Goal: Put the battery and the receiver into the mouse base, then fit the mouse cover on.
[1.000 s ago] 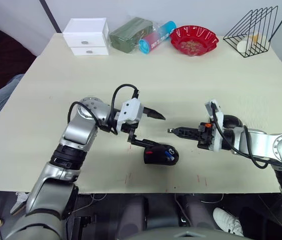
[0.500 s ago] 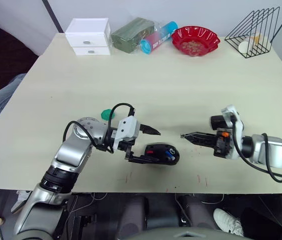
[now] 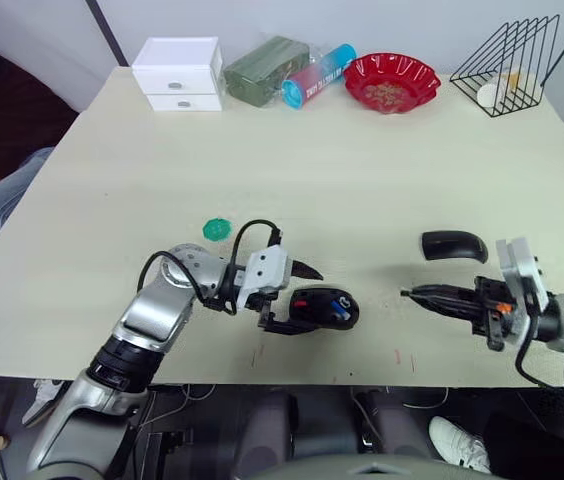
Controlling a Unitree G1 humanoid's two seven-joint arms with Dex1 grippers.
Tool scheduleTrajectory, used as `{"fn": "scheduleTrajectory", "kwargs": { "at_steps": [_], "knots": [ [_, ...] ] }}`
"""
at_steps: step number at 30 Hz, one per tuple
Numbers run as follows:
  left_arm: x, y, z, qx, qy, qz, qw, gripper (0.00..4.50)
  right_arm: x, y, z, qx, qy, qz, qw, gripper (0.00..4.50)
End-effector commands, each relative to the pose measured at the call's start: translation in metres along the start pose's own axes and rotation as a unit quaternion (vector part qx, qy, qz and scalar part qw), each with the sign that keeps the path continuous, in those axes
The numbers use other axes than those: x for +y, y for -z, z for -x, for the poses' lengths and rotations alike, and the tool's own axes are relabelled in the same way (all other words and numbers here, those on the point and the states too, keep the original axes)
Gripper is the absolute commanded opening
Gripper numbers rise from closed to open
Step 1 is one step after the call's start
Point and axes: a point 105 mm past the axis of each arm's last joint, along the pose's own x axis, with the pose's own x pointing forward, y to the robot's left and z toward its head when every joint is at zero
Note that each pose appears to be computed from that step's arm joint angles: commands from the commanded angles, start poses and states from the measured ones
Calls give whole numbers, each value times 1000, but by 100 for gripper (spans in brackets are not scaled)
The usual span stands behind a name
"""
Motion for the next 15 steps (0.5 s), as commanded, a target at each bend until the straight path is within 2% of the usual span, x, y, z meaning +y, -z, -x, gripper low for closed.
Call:
{"fn": "scheduleTrajectory", "kwargs": {
  "at_steps": [1,11,15],
  "knots": [
    [2,-5,-3,0,2,-20,1000,443,3,-9,6,-2,-25,64,998,0],
    [7,5,-14,26,1,-14,1000,443,8,-17,2,-30,-45,95,994,0],
    [11,6,-19,23,-7,-5,1000,443,7,-18,2,-30,-42,103,993,0]
  ]
}}
